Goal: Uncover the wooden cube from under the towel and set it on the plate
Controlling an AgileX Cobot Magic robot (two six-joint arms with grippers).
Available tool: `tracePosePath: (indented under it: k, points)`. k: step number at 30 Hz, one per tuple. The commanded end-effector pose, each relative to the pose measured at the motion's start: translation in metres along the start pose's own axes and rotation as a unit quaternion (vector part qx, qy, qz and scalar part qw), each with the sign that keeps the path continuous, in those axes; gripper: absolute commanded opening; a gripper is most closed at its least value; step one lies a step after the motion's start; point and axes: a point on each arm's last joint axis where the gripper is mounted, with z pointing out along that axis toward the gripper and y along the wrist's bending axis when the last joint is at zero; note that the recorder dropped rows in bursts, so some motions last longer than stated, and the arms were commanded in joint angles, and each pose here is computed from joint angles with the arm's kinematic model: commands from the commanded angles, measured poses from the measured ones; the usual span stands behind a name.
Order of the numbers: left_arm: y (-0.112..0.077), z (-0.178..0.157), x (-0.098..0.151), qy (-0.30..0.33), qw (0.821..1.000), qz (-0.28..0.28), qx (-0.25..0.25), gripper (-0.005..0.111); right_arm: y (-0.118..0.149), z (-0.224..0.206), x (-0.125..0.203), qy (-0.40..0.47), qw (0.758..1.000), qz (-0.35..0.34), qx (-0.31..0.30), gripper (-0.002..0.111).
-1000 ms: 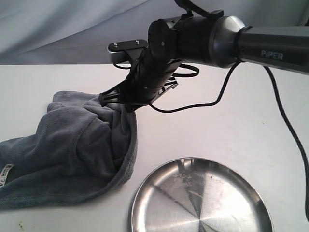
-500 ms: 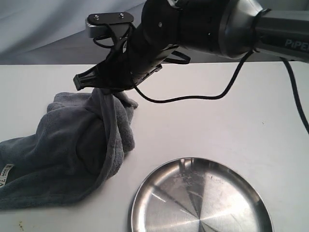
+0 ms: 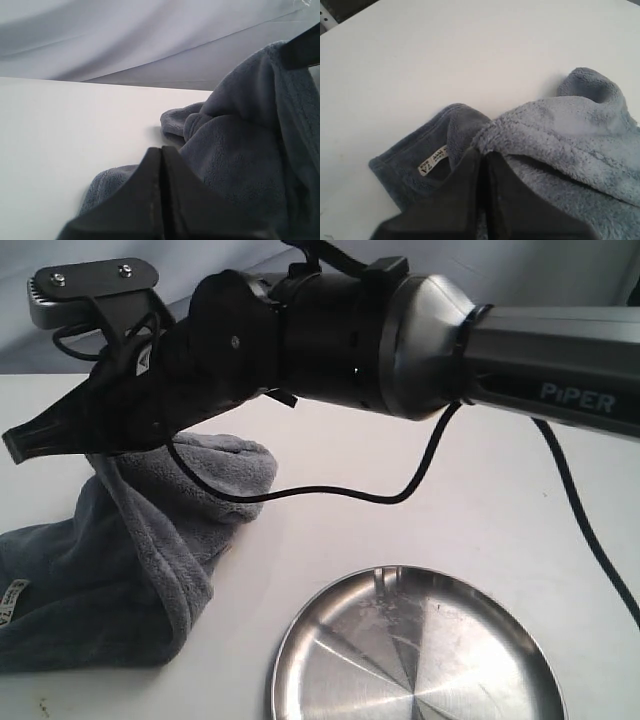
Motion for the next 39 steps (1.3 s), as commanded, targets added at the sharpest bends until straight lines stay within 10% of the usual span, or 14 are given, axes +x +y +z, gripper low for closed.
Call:
tracePosePath:
  k: [1,17,29,39]
  points:
    - [0.0,0.0,0.001,-0.004,1.0,-0.007,0.004,0.0,0.011,-0.007,-0.008,-0.027,0.999,-0.016,-0.043,0.0]
    - [0.0,0.0,0.001,-0.004,1.0,-0.007,0.004,0.0,0.022,-0.008,-0.002,-0.001,0.991,-0.084,-0.106,0.002]
    - [0.0,0.0,0.001,-0.004,1.0,-0.007,0.004,0.0,0.022,-0.008,-0.002,-0.004,0.992,-0.078,-0.104,0.067]
    - [0.0,0.0,0.001,-0.004,1.0,-0.007,0.004,0.0,-0.029,-0.014,-0.012,-0.01,0.997,0.073,-0.034,0.075]
